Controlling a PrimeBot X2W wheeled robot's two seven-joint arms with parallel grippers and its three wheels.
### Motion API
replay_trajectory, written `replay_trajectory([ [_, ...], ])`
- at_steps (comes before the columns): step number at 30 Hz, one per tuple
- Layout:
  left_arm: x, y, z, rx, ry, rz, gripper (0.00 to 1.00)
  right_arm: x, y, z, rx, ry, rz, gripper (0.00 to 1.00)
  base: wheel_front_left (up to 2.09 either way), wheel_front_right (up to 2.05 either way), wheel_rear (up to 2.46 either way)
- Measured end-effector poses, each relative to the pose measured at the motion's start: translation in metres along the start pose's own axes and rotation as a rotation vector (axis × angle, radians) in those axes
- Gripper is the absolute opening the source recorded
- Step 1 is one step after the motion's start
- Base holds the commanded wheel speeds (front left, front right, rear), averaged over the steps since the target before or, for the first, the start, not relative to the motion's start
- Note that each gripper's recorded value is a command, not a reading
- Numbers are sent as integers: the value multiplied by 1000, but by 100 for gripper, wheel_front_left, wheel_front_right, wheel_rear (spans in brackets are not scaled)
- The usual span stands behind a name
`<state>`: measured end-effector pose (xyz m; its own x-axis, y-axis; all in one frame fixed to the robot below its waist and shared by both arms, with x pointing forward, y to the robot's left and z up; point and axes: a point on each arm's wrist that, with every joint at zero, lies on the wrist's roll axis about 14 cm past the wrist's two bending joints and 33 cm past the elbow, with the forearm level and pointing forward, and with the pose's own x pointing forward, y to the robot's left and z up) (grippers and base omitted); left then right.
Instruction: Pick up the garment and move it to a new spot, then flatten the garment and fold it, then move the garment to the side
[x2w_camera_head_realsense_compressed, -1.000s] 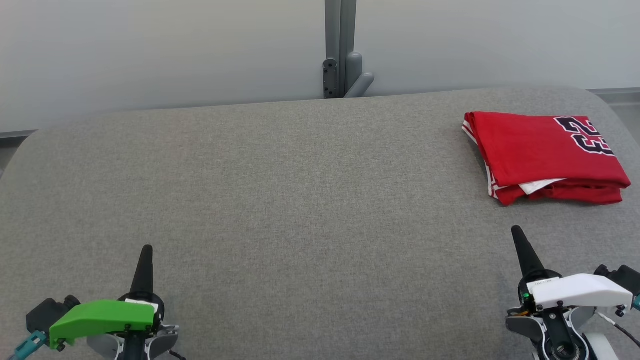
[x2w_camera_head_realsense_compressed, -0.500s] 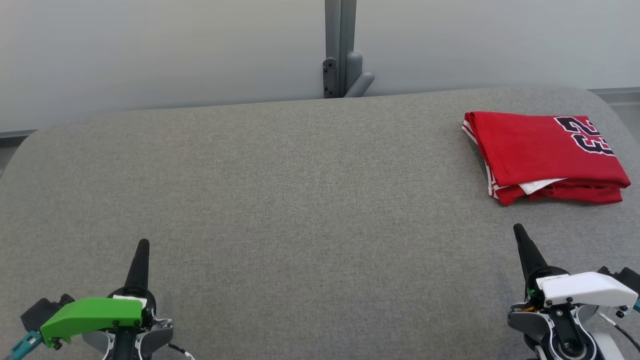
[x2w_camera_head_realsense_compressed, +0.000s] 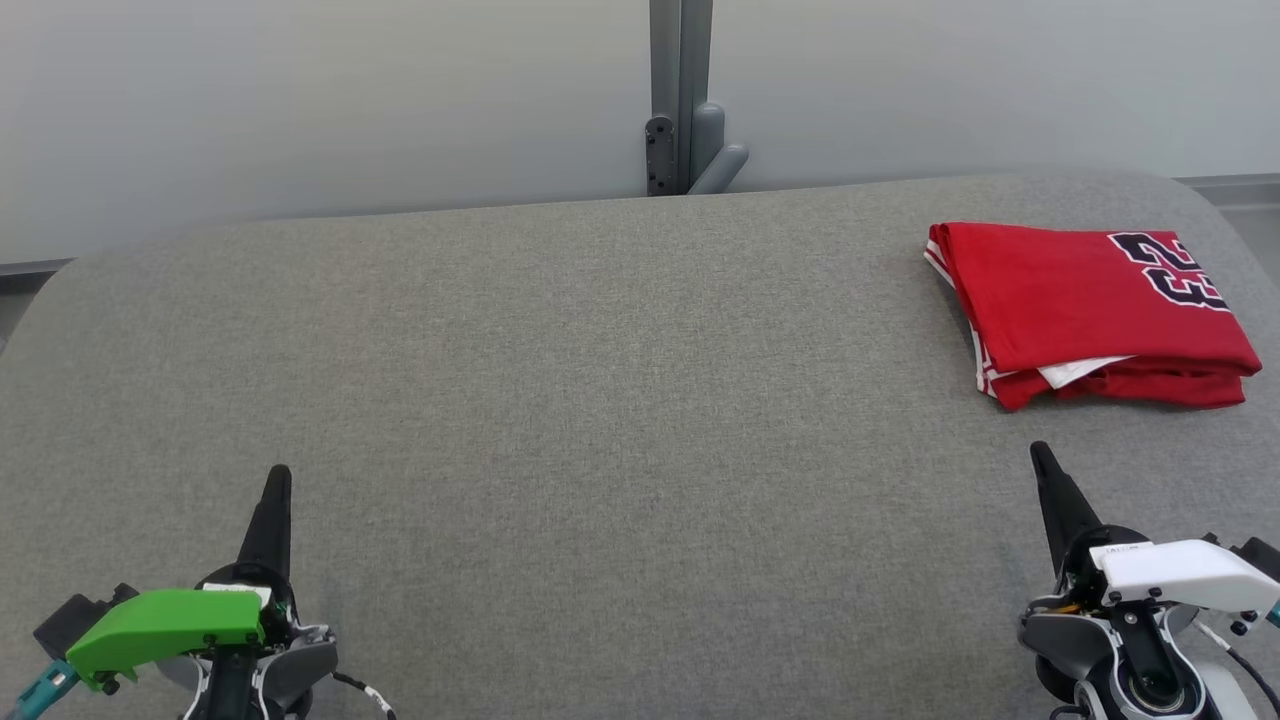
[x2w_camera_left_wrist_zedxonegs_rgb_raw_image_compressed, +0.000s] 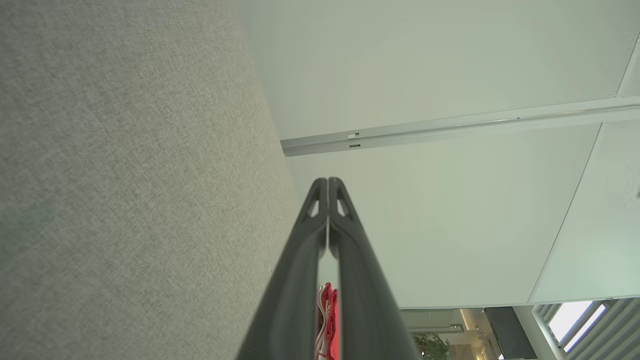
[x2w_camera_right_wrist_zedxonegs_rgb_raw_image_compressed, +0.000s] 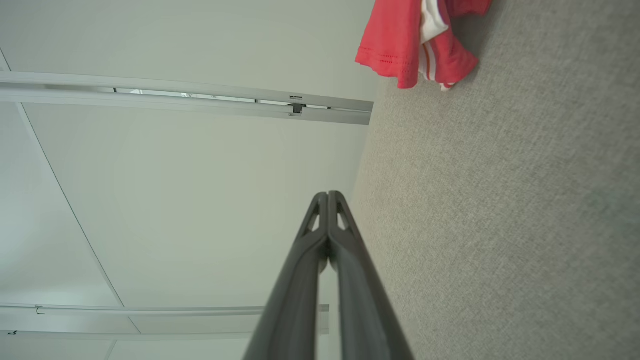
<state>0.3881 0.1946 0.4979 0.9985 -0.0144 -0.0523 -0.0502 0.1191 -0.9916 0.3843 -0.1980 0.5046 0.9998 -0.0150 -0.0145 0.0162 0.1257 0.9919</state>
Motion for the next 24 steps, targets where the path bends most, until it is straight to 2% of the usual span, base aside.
replay_trajectory([
  [19, 3, -9, 5, -117, -1, -43, 0, 2, 2, 4, 125, -1, 9, 0, 0, 0, 0],
  [24, 3, -9, 5, -122, -2, -44, 0, 2, 2, 4, 128, -2, 10, 0, 0, 0, 0],
])
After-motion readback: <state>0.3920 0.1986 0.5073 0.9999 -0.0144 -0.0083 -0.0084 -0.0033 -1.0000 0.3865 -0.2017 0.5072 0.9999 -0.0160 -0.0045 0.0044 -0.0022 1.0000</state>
